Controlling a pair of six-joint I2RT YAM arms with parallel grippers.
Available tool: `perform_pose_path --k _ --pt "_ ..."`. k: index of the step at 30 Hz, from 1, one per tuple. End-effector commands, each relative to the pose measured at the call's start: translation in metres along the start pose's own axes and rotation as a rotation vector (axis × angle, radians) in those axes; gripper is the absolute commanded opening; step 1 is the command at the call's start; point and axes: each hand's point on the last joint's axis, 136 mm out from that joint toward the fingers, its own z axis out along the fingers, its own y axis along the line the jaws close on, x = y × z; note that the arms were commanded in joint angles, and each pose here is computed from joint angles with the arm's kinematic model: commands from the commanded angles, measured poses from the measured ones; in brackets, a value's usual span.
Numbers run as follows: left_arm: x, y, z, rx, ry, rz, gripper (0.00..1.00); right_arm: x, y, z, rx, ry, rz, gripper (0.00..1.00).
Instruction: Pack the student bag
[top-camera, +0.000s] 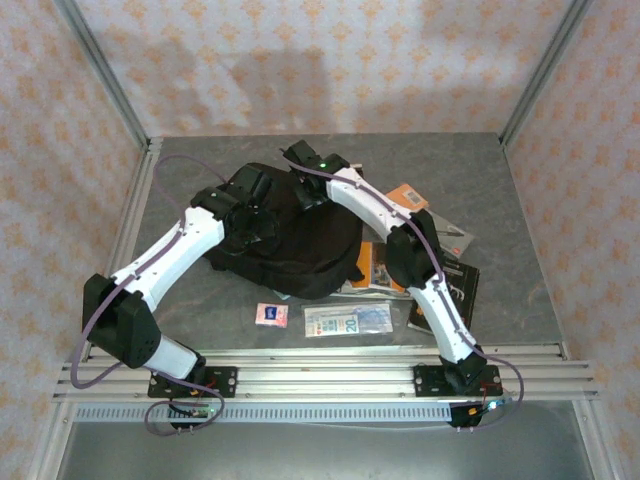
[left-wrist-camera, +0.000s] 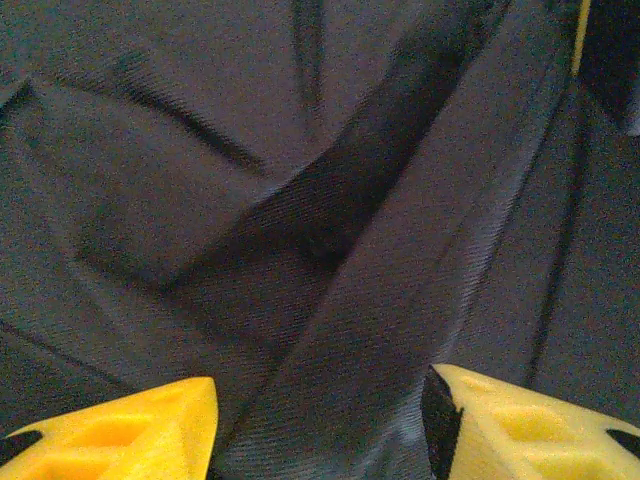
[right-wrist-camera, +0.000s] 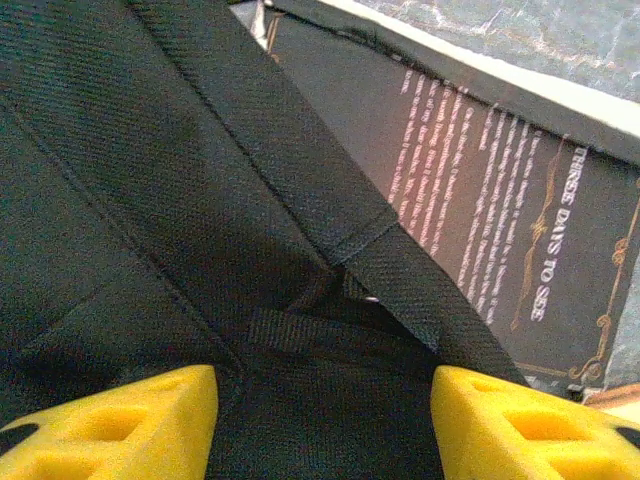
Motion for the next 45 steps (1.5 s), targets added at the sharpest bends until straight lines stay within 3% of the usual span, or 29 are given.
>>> perform_pose_path --k 1,5,10,21,28,34,39,45 --pt "0.008 0.012 0.013 -0.052 0.043 0.003 0.57 -0.010 -0.015 0.010 0.151 -0.028 -0.041 0.57" --pt "0.013 0.018 0.025 -0.086 0.077 0.021 0.55 -0.023 -0.023 0.019 0.241 -0.070 -0.020 0.45" --pt "0.012 0.027 0.025 -0.113 0.081 0.012 0.53 -0.027 -0.033 0.027 0.300 -0.080 0.007 0.01" --pt "-0.005 0.035 0.012 -0.110 0.026 -0.035 0.53 -0.094 -0.057 -0.066 -0.005 -0.310 0.213 0.00" --pt "-0.008 0.054 0.004 -0.122 0.006 -0.077 0.53 -0.090 -0.068 -0.091 -0.184 -0.307 0.334 0.00" --pt "-0.012 0.053 0.001 -0.094 -0.012 -0.102 0.53 -0.076 -0.103 -0.100 -0.152 -0.304 0.482 0.00" --pt "-0.045 0.023 -0.008 0.010 -0.086 -0.121 0.53 -0.053 -0.099 -0.092 -0.222 -0.228 0.546 0.00" --pt "-0.117 -0.049 -0.008 0.218 -0.145 -0.206 0.61 -0.042 -0.100 -0.096 -0.224 -0.203 0.562 0.00"
